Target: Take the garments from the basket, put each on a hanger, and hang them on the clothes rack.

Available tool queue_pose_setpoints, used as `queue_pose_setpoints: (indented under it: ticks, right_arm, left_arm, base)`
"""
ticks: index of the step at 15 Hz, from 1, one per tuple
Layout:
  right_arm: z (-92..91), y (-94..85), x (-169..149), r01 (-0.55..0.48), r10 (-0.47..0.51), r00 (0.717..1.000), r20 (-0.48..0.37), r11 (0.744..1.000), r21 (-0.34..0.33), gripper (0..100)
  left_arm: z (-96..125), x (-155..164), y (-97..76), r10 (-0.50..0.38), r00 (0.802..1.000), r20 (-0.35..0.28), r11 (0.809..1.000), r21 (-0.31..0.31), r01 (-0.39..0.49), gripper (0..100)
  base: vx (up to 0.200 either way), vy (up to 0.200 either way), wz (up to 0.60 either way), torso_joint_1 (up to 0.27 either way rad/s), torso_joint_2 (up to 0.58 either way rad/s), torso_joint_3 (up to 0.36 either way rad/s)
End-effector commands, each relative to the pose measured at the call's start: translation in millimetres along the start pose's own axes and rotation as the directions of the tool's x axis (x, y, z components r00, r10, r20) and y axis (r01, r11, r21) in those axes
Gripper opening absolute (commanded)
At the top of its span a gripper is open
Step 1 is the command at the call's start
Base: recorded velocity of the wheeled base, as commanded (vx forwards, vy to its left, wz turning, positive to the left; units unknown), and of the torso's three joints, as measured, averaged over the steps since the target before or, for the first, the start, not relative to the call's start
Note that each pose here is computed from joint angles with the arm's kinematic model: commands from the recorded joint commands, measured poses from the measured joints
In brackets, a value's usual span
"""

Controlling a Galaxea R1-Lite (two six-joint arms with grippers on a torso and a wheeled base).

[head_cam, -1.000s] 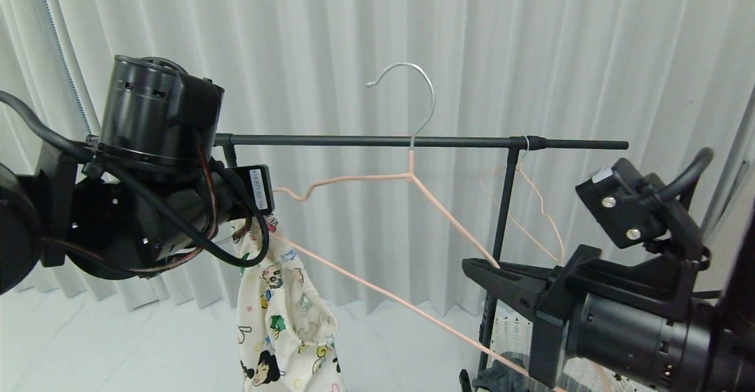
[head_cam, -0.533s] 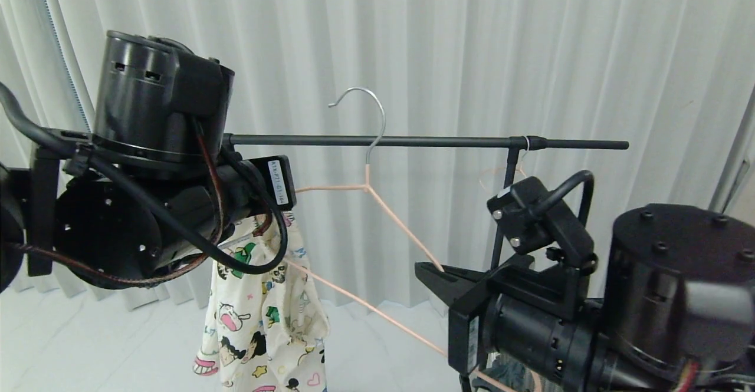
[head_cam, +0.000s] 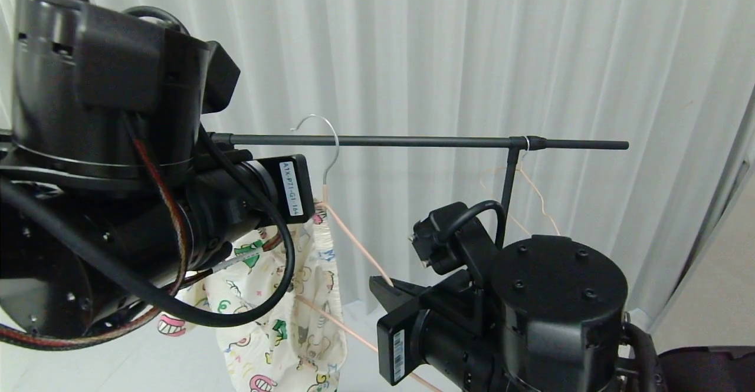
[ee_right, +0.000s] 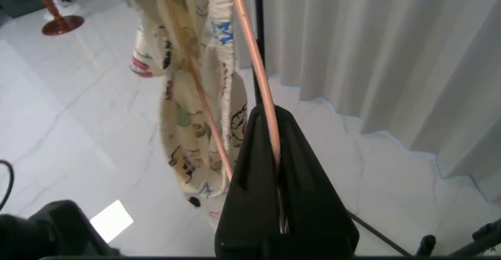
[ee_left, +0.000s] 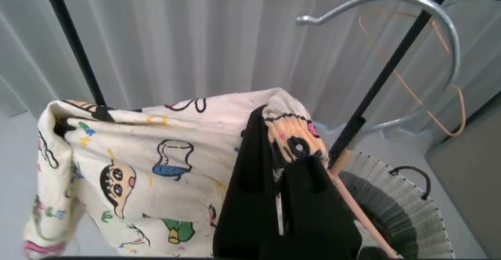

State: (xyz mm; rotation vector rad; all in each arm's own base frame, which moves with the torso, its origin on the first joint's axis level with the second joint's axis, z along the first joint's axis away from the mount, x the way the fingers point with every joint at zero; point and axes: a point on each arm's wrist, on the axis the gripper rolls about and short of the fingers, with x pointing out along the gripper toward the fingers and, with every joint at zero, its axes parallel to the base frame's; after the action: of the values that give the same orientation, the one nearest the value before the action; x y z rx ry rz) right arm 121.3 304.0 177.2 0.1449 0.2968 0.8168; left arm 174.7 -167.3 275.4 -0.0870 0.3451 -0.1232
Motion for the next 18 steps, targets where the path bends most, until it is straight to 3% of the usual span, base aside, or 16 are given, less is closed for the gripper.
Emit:
queue_pose_setpoints:
  ticks: [1,4,5,13,18]
  right_arm:
    - [-0.4,0.9,2.3,0.015,-0.015,1.0,0.004,1.0,0.006,0]
    - [5.0,-0.3,-1.2,0.032,-0.032,0.999,0.026,0.999,0.018,0]
    - [7.5,-1.2,-2.3,0.039,-0.04,0.999,0.036,0.999,0.022,0]
    - [32.6,-14.8,-17.2,0.093,-0.099,0.988,0.121,0.994,0.058,0]
    - [43.2,-24.9,-25.7,0.115,-0.123,0.98,0.155,0.992,0.056,0]
  left_arm:
    - [2.9,-6.5,2.9,-0.009,1.0,0.015,1.0,-0.011,0.009,0]
    - [4.0,-9.0,4.4,-0.011,1.0,0.02,1.0,-0.016,0.011,0]
    - [3.8,-8.7,4.8,-0.006,1.0,0.02,1.0,-0.015,0.007,100]
    - [17.2,-31.5,14.4,-0.043,0.995,0.085,0.998,-0.043,0.046,100]
    - [16.1,-54.2,31.5,-0.06,0.991,0.118,0.998,0.006,0.06,100]
  base:
    - [0.0,0.0,0.0,0.0,0.0,0.0]
    - [0.0,0.0,0.0,0.0,0.0,0.0]
    - [0.0,0.0,0.0,0.0,0.0,0.0]
    - [0.0,0.0,0.0,0.0,0.0,0.0]
    - [0.0,0.0,0.0,0.0,0.0,0.0]
